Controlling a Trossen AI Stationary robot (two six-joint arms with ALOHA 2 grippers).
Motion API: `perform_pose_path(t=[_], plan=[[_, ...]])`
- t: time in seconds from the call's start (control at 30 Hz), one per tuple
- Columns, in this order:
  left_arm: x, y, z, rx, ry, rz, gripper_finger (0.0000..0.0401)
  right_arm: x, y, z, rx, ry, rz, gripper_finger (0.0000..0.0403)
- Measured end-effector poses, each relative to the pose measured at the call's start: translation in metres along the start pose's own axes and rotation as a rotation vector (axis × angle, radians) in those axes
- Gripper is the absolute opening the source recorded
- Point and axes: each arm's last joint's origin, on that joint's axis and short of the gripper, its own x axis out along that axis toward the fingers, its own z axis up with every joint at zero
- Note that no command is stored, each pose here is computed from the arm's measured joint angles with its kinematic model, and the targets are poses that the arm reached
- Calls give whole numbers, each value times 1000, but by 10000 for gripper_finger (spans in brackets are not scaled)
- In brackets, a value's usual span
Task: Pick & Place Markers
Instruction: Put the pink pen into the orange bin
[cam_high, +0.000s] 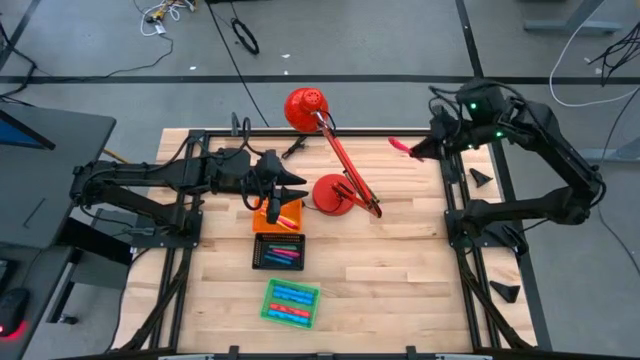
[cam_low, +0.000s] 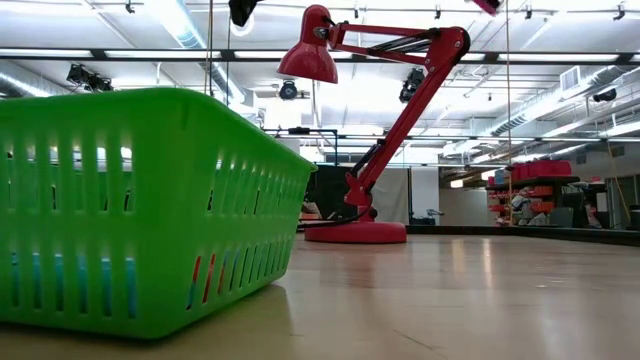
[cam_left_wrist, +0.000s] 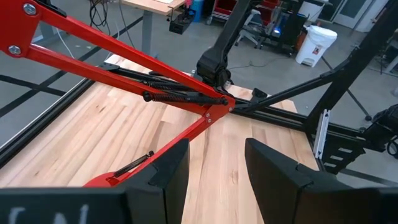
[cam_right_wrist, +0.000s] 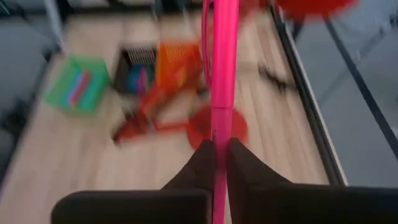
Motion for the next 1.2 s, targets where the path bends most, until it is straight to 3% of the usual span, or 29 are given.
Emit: perform_pose_path(t=[0.27,0.53,0.83,1.2], plan=[[0,0,0,0,0,0,163,-4,7,37,-7,-360,100,9],[0,0,0,0,0,0,163,-11,20,65,-8,-610,182,9],[0,-1,3,-4,-34,-9,163,-2,34,85,-28,-717,290,9],[-10,-6,33,22,-187,8,163,46,41,112,61,-742,383,9]])
